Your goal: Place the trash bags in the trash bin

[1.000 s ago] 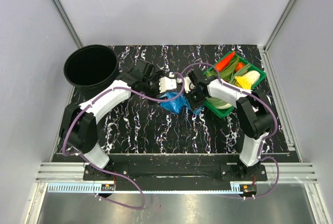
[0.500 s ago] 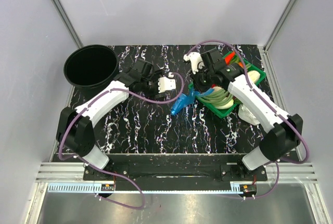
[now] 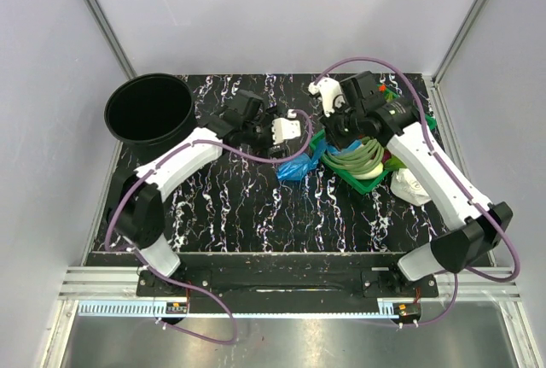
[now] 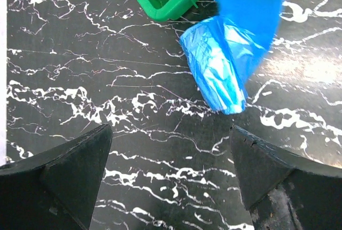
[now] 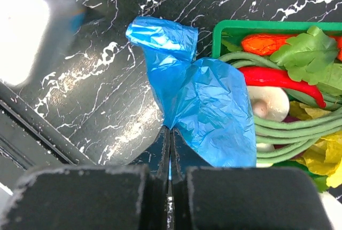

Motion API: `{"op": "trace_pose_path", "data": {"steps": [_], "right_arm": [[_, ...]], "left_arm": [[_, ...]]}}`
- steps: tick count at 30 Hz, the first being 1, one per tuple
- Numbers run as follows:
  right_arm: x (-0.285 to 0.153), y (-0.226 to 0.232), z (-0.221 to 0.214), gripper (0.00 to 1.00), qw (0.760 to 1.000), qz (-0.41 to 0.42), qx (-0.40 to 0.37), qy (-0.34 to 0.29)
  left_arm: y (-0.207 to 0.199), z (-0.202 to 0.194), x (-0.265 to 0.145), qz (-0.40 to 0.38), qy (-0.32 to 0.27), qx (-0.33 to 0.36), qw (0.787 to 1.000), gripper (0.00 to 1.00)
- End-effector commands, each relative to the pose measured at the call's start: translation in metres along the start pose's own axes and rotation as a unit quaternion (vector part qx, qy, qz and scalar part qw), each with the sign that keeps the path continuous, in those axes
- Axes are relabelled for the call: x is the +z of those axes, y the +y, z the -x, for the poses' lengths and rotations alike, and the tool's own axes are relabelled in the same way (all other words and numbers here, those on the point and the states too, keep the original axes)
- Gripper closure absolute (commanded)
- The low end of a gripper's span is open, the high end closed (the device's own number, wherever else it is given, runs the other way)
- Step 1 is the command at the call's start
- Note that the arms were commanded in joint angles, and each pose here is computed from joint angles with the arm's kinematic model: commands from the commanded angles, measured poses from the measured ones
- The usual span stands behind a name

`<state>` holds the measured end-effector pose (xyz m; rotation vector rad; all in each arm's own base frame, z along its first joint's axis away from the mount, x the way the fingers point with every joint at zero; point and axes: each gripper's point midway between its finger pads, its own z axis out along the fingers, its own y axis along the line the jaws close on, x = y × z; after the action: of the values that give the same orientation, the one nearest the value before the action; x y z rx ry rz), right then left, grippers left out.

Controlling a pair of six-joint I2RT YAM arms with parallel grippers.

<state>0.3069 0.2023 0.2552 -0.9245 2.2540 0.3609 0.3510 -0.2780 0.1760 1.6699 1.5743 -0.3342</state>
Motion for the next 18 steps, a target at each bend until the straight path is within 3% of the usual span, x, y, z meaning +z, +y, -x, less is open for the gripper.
{"op": "trace_pose_path", "data": {"steps": [1, 10, 18], "right_arm": [[-0.044, 0.001, 0.005, 1.0, 0.999, -0.021, -0.022, -0.031], [-0.079, -0.005, -0.019, 1.0, 0.996, -0.059, -0.04, -0.047], [-0.093, -0.002, -0.035, 1.0, 0.995, -0.062, -0.057, -0.049]], "left_arm": [[0.028, 0.01, 0.023, 0.04, -0.029, -0.055, 0.997, 0.05], [0.021, -0.001, 0.073, -0.009, -0.024, -0.163, 0.986, 0.07], [0.029, 0.01, 0.088, -0.026, -0.038, -0.198, 0.979, 0.07]]}}
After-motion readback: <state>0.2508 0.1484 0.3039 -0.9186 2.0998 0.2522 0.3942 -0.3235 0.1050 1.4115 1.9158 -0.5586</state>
